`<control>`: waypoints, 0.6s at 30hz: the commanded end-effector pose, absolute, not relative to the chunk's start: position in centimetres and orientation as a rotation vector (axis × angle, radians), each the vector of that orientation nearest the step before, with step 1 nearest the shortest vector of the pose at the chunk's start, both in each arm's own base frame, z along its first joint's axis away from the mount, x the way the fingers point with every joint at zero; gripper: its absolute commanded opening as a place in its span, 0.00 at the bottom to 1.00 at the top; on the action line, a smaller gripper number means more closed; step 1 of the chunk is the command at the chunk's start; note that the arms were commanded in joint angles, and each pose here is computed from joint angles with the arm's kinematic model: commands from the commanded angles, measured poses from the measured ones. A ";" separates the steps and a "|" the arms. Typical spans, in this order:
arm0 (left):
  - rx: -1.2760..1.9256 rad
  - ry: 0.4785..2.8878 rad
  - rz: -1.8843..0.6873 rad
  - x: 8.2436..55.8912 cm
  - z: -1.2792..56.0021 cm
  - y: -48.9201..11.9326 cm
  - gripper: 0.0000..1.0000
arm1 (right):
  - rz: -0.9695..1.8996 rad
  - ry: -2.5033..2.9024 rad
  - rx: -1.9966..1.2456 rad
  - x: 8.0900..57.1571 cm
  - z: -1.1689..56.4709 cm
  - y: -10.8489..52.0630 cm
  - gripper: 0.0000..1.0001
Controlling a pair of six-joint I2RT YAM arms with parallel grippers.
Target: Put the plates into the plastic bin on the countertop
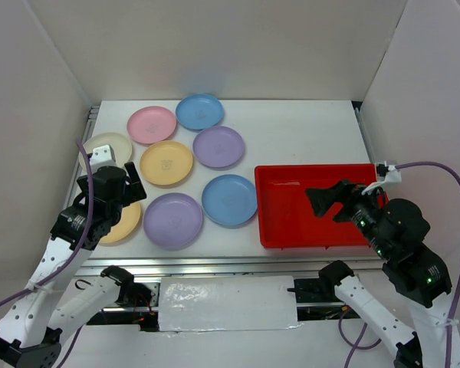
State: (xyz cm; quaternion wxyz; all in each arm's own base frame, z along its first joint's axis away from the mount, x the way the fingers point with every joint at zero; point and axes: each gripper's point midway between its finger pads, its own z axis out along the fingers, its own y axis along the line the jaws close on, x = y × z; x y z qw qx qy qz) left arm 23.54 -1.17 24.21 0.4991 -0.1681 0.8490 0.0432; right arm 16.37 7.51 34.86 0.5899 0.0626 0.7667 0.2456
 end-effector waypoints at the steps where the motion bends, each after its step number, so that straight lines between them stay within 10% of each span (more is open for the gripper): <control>1: -0.465 1.991 0.092 24.0 26.1 -0.9 0.99 | 0.693 1.776 0.051 17.5 35.7 10.6 1.00; 18: -0.464 1.991 0.096 24.0 26.0 -0.8 0.99 | 0.909 2.225 -0.558 27.1 21.0 35.7 0.98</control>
